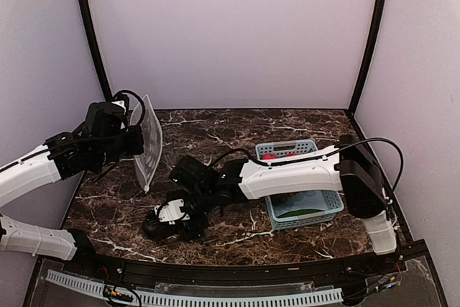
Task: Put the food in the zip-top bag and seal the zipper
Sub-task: Pick up the fake vegetable from the center of the board.
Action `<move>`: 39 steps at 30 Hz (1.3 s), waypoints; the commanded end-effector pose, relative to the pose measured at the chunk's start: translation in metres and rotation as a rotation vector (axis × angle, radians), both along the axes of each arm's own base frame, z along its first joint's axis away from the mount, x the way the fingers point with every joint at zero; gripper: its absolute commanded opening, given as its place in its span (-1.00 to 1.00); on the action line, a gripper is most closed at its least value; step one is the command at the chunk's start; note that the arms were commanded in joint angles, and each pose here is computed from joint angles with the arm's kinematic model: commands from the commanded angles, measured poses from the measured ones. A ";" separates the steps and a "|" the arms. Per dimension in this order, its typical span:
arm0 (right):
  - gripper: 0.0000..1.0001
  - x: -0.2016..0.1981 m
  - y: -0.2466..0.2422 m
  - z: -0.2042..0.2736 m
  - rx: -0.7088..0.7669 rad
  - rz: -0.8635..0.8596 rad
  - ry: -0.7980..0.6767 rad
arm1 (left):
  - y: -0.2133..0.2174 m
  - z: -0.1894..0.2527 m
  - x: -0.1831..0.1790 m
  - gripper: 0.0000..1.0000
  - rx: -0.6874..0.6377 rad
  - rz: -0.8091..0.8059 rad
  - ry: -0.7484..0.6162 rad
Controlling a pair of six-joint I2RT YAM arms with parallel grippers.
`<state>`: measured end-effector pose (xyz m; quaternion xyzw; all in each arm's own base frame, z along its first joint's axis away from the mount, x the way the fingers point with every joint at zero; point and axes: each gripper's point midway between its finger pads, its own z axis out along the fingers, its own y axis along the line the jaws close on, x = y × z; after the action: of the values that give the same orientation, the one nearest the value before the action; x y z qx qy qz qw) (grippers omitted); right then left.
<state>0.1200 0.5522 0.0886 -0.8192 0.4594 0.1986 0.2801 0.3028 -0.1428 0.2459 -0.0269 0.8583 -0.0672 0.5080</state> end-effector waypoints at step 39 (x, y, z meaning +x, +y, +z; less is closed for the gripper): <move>-0.21 0.066 -0.085 0.104 -0.012 -0.578 0.772 | -0.092 -0.035 0.007 -0.99 -0.170 -0.362 0.076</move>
<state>0.1784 0.4635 0.1768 -0.5800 0.7174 0.3493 0.1642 0.3131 -0.2181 0.1857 0.0759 0.8798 -0.1769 0.4346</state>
